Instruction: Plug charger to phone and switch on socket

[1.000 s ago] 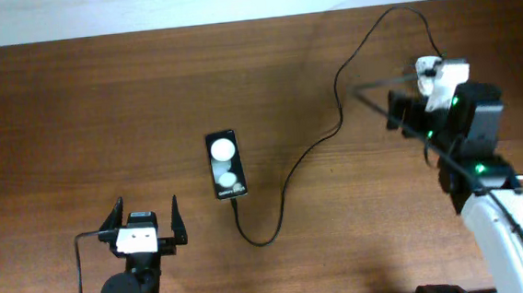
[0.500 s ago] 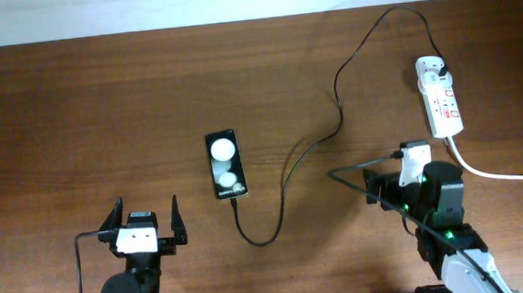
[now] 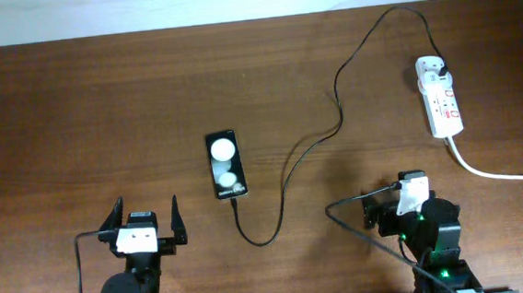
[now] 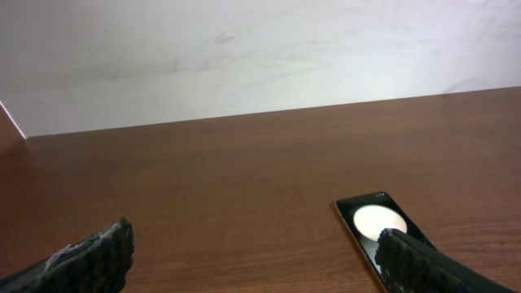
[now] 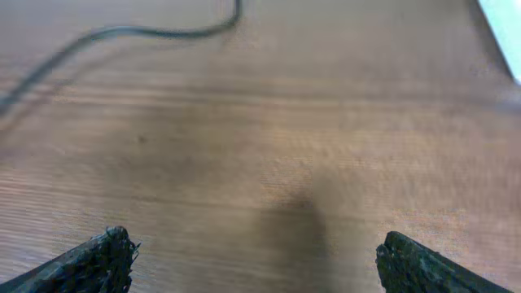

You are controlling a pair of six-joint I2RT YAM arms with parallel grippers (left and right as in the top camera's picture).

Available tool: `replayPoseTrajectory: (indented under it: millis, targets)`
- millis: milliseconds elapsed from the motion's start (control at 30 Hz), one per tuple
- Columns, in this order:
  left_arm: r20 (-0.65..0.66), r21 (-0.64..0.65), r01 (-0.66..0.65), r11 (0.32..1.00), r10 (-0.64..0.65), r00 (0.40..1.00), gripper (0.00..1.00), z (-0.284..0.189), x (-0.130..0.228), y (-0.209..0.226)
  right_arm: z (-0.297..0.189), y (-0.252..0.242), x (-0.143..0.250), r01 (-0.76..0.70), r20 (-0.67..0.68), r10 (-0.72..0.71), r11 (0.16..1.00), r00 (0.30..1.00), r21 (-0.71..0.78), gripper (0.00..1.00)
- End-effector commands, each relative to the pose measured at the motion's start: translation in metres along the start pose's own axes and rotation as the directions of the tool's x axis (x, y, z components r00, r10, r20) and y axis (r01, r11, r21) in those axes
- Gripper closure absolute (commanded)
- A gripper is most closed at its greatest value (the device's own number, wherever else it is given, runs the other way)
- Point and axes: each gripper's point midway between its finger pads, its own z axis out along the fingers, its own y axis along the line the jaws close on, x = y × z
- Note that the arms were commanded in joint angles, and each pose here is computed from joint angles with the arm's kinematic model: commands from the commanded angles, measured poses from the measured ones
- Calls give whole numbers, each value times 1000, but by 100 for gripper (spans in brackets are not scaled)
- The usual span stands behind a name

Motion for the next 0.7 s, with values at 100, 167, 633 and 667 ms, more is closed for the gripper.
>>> replayPoseTrajectory:
  millis: [100,167,633,667]
  targets:
    - [-3,-11,-12,1000,12,1000,1,0,1,2,-13,18,-3,46,33,-45,998,998,-36,1]
    - [-2,-11,-12,1000,12,1000,1,0,1,2,-21,22,-19,63,114,-57,997,992,-45,1]
    - [-2,-11,-13,1000,13,1000,1,0,1,2,-67,44,-90,136,471,-80,987,879,-86,1]
    - [-2,-11,-12,1000,12,1000,1,0,1,2,-67,44,-90,135,471,-80,987,879,-86,1]
